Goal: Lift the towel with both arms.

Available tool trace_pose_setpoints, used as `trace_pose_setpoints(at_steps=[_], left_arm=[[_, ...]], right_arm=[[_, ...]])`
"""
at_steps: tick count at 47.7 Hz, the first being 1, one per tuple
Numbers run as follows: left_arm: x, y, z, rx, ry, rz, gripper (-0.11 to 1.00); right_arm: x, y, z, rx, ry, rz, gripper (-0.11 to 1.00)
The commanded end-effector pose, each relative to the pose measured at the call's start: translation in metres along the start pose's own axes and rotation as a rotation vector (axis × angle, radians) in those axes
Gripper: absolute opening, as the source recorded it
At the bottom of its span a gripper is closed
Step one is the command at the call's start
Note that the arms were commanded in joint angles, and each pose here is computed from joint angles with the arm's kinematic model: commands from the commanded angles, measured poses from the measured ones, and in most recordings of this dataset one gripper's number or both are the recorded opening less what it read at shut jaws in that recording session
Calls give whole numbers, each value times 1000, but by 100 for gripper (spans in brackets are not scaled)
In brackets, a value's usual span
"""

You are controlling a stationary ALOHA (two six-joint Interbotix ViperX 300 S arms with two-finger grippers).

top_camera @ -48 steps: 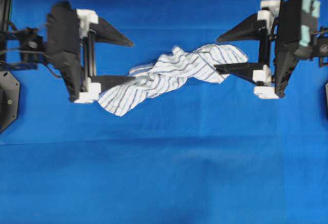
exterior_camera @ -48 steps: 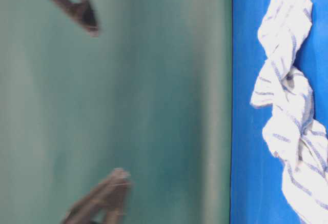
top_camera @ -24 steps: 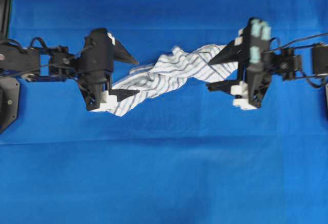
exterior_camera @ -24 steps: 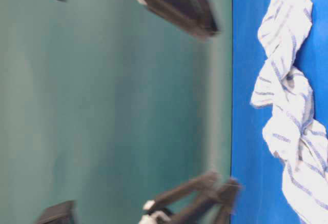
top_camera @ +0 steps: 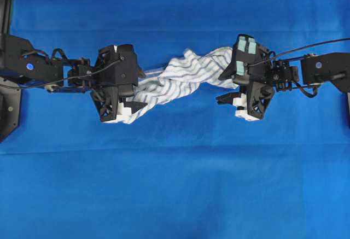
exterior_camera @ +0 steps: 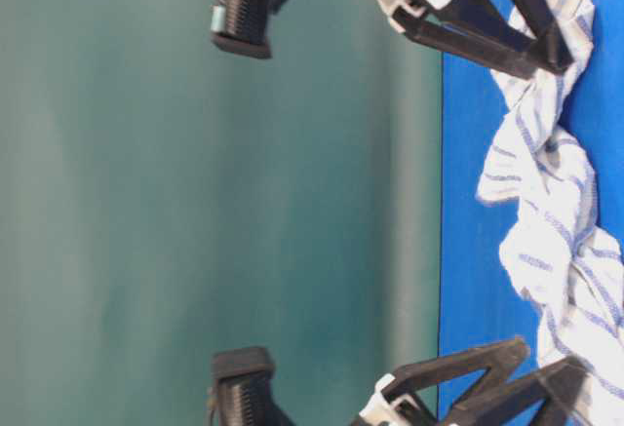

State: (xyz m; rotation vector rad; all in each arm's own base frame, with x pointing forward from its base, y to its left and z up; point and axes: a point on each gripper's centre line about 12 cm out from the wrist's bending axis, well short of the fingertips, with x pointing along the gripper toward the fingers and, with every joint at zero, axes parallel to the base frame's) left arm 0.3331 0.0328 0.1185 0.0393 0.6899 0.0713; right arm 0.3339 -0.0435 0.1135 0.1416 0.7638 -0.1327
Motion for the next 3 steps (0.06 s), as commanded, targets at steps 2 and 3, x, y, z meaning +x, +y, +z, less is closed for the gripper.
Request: trace_pose_setpoints(at_steps=[2, 3], left_arm=[[1, 2, 11, -4, -32, 5, 92], [2, 2, 11, -4, -33, 5, 92]], right_arm=[[0, -2, 9, 9, -31, 0, 65], [1, -2, 9, 10, -31, -1, 65]])
